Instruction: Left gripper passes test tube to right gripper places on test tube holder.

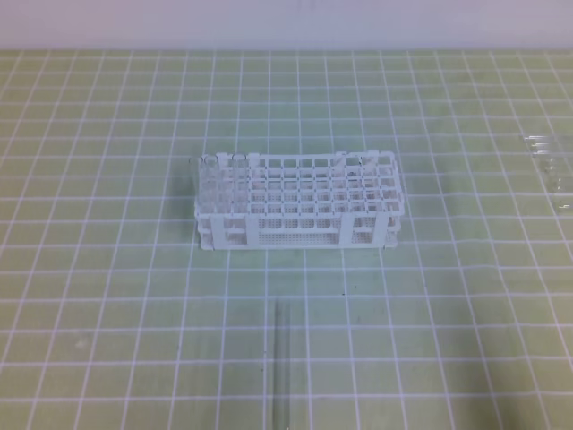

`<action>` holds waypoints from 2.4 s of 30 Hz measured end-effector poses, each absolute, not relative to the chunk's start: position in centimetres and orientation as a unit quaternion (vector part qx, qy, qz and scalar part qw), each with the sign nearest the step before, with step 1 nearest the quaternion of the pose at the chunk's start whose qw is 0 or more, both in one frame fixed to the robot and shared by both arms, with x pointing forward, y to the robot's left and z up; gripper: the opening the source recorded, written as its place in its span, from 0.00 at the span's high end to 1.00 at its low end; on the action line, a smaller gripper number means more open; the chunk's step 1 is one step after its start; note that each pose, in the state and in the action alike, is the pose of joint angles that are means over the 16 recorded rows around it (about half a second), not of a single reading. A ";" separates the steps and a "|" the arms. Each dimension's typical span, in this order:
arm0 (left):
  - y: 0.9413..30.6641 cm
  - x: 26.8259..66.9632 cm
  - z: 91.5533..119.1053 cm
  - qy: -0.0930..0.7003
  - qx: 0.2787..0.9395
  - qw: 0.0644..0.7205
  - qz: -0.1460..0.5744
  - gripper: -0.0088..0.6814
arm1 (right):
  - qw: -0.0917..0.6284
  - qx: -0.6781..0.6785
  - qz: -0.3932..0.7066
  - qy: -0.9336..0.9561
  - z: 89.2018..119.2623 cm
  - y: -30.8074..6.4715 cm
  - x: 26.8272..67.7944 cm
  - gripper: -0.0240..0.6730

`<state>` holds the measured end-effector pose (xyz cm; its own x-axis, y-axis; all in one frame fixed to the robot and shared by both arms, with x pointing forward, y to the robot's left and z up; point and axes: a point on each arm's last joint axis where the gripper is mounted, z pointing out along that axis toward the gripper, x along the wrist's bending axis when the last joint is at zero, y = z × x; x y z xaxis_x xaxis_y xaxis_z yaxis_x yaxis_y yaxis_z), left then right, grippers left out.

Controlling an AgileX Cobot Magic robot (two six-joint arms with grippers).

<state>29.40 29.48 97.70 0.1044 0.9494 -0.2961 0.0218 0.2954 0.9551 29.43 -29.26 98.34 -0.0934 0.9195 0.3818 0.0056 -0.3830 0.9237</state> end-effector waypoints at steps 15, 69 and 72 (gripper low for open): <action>29.4 29.4 98.6 0.559 0.424 0.613 0.364 0.99 | 0.328 0.579 0.659 0.352 100.0 -29.3 29.3 0.99; 6.2 42.9 102.6 0.508 0.841 0.185 -0.011 0.92 | 0.141 0.614 0.392 0.670 110.4 -26.2 36.3 0.99; 5.5 43.2 102.1 0.501 0.849 0.170 -0.011 0.84 | 0.142 0.610 0.390 0.675 110.4 -26.1 36.3 0.99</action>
